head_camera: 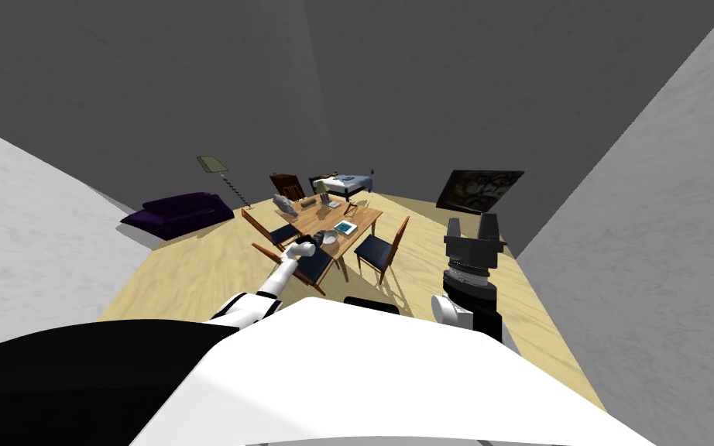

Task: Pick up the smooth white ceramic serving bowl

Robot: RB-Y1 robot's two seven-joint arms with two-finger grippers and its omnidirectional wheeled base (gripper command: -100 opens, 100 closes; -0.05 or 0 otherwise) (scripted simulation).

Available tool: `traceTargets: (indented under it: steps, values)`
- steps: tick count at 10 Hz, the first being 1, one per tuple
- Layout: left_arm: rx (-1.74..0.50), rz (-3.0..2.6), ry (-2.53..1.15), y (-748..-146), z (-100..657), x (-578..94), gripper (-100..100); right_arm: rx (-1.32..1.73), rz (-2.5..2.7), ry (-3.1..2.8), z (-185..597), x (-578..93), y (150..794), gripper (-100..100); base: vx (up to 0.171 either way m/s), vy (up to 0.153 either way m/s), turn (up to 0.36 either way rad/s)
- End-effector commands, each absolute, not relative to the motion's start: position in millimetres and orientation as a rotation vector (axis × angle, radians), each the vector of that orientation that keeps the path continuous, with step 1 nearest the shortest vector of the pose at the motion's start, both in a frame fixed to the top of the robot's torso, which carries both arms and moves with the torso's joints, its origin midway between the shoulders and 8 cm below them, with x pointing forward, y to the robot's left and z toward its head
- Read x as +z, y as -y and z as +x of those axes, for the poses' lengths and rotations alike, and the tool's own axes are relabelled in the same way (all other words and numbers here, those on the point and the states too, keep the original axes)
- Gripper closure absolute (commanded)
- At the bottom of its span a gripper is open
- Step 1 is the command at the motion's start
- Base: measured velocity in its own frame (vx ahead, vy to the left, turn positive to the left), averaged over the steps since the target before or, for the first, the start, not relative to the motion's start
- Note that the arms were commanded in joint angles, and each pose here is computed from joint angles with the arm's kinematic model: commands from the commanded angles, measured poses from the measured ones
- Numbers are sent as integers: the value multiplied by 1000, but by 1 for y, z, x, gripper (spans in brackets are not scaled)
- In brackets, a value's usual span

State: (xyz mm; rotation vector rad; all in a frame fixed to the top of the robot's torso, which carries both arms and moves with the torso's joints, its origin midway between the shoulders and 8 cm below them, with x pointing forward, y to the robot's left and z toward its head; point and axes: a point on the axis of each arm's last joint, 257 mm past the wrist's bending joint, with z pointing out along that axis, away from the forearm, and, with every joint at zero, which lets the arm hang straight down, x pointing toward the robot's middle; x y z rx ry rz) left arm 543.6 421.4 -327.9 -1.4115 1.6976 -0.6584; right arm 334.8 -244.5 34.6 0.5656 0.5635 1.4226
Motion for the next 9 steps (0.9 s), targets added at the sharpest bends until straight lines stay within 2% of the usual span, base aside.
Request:
traceTargets:
  steps: [1, 9]
  values:
    - [-638, -1436, -1714, -428, 539, -337, -100, 1423, 566, -563, 335, 35, 244, 0, 39, 25, -61]
    - [-442, -1662, -1835, -475, 499, -404, -100, 1423, 566, -563, 335, 35, 244, 0, 55, 34, -82]
